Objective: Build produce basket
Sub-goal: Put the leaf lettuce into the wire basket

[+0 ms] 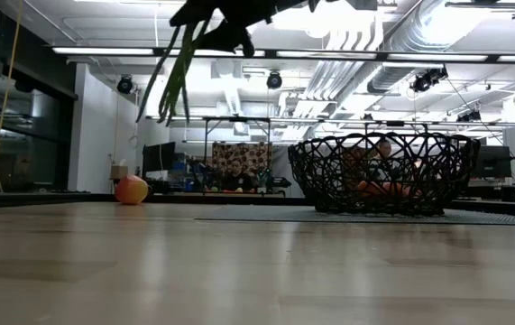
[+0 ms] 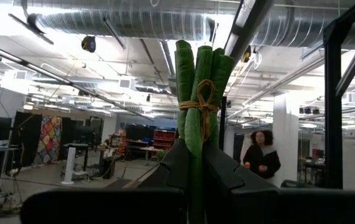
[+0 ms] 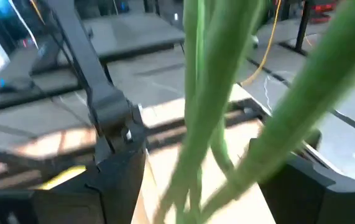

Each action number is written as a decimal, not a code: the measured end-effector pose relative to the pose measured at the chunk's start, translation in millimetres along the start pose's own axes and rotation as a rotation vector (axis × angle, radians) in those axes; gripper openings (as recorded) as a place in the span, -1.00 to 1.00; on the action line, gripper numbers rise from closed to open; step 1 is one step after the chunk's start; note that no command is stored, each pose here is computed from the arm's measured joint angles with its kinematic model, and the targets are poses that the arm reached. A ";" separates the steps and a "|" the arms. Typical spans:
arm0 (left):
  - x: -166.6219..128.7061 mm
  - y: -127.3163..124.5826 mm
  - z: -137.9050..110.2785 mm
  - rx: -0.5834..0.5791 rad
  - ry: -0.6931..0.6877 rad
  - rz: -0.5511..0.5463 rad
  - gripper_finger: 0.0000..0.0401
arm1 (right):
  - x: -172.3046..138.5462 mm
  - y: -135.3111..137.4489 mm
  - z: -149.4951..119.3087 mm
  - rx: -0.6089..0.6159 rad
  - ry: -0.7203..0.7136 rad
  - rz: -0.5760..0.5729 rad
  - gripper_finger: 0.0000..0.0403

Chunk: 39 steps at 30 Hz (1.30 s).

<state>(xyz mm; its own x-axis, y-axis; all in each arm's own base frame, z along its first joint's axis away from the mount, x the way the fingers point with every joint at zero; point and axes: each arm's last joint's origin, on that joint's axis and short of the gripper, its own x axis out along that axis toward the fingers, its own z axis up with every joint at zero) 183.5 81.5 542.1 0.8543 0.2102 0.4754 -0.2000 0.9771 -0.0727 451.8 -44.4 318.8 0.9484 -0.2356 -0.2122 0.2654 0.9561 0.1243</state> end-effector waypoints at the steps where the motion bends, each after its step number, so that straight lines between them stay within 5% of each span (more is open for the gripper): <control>1: 0.0 0.0 0.0 0.000 0.000 -0.001 -0.96 | 2.6 0.1 -1.1 0.008 -0.013 0.004 0.38; 20: 0.1 -0.5 2.8 0.002 -0.030 -0.005 -0.96 | 9.4 0.6 -3.8 0.027 -0.056 0.008 0.23; 39: -0.1 -0.4 5.3 0.011 -0.057 -0.001 -0.96 | 9.1 1.5 -0.6 0.035 -0.087 0.028 -0.54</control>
<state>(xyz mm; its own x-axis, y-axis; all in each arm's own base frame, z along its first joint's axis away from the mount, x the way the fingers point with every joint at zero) 180.9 80.9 546.8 0.8260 0.2064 0.5246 -0.2042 0.9769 -0.0628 460.8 -45.0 316.5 0.9666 -0.2247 -0.1230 0.2431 0.9561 0.1636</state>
